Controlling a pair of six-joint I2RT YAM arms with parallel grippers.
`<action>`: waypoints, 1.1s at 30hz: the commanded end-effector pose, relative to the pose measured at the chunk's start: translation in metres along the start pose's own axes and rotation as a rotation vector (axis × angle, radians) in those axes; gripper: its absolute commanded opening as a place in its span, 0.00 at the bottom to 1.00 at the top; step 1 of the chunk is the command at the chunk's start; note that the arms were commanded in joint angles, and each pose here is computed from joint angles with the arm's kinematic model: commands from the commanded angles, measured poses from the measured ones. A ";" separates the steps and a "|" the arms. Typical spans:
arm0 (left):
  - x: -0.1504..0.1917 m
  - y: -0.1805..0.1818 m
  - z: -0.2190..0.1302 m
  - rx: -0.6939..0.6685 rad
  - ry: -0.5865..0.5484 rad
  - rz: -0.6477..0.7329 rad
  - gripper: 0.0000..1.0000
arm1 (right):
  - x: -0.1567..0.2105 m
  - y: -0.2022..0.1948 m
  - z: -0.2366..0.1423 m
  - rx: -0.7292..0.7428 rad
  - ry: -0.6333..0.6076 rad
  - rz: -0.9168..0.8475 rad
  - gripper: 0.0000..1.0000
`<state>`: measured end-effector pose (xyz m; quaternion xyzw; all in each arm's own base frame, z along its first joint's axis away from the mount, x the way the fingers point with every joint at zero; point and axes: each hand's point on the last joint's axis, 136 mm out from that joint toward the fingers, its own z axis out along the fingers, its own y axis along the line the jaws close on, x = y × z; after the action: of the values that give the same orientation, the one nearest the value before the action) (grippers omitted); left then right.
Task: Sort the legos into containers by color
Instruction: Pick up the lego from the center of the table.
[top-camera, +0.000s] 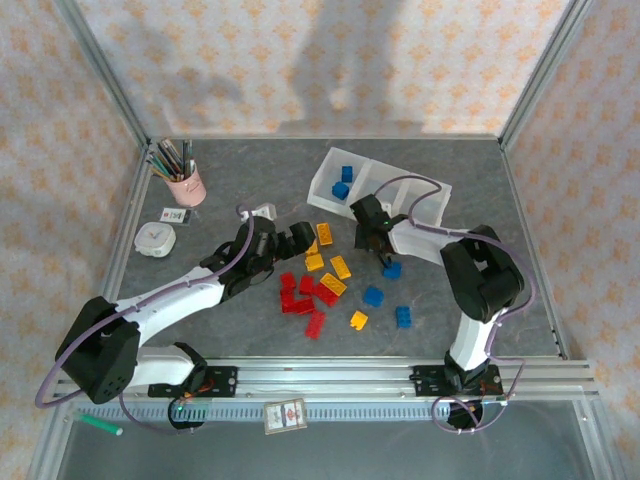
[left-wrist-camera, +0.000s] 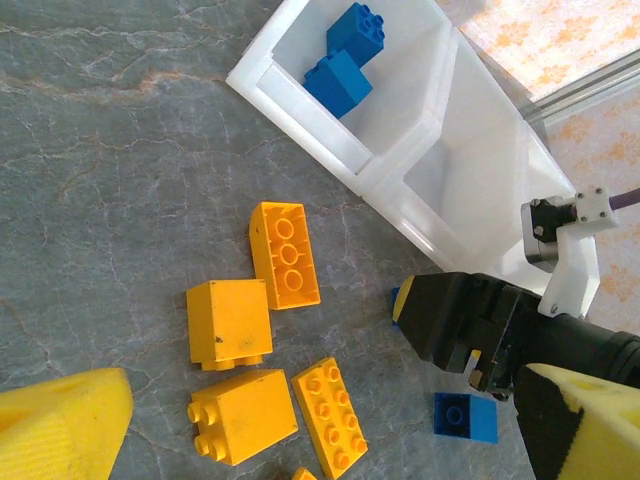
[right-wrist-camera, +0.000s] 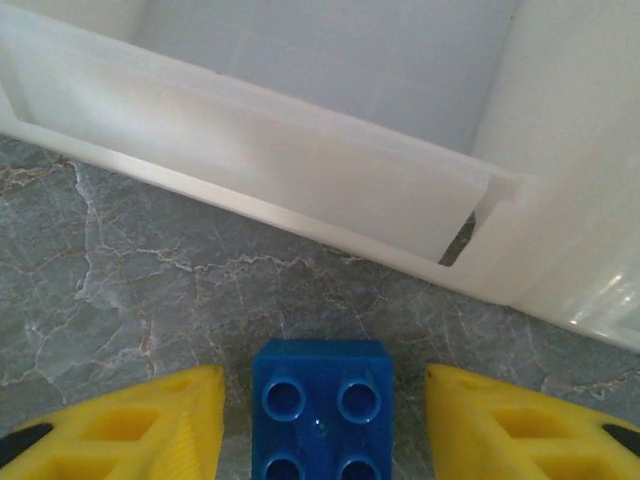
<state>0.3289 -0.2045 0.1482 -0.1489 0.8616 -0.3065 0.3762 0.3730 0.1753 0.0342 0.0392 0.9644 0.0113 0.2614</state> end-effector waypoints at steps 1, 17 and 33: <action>-0.006 -0.002 0.000 -0.008 -0.028 -0.001 0.99 | -0.012 0.004 0.001 0.021 -0.041 -0.013 0.51; -0.008 0.001 -0.003 -0.027 -0.036 0.009 0.99 | -0.011 0.008 -0.001 0.025 -0.043 -0.060 0.28; -0.038 0.012 -0.026 -0.086 -0.123 0.045 0.99 | -0.046 0.054 -0.050 -0.102 -0.098 -0.085 0.25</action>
<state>0.3300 -0.1795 0.1589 -0.1600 0.8590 -0.2684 0.4055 0.3859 0.2158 0.0722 -0.0121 0.9560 0.0282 0.2919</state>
